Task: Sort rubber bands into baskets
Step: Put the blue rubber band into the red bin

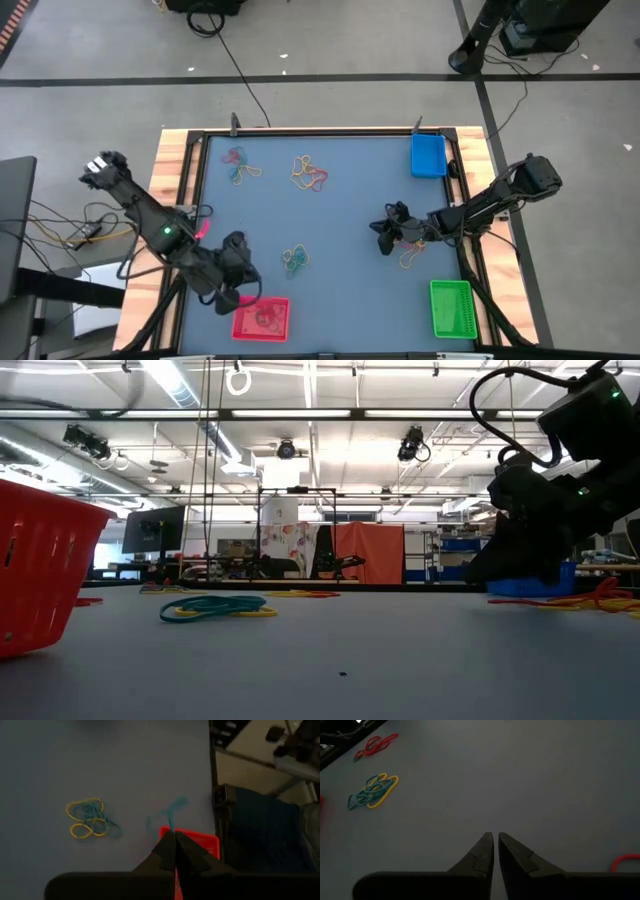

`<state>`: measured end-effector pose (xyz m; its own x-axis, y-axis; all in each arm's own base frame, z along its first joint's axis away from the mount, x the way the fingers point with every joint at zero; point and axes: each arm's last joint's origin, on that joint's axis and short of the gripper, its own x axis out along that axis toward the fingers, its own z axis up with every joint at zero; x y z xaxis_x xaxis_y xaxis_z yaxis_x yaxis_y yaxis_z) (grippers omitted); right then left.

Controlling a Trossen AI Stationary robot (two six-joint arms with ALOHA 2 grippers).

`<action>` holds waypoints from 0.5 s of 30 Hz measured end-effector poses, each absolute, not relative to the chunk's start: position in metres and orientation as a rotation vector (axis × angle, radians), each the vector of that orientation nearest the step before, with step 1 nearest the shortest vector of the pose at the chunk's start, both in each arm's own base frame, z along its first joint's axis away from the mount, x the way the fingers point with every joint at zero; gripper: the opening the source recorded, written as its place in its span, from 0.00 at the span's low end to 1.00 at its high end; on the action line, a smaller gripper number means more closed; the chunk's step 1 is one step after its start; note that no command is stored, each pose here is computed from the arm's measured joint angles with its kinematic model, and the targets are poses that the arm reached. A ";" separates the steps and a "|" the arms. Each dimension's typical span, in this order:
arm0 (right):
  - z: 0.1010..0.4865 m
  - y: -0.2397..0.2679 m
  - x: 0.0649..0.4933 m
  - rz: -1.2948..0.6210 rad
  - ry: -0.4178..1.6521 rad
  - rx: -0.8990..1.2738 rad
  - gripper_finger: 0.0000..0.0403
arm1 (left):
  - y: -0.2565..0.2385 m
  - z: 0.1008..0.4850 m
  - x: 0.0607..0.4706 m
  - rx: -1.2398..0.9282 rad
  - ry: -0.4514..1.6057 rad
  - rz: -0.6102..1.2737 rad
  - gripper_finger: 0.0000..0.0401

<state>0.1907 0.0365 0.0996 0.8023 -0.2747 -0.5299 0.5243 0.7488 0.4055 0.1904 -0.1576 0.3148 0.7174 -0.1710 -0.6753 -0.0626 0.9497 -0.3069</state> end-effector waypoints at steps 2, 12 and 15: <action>0.100 0.036 0.191 -0.459 0.461 0.571 0.10 | -0.162 0.311 0.192 -0.304 0.785 -0.075 0.02; 0.100 0.036 0.191 -0.460 0.460 0.569 0.10 | -0.197 0.285 0.200 -0.255 0.866 -0.170 0.02; 0.100 0.036 0.191 -0.468 0.455 0.564 0.10 | -0.205 0.277 0.202 -0.255 0.919 -0.219 0.02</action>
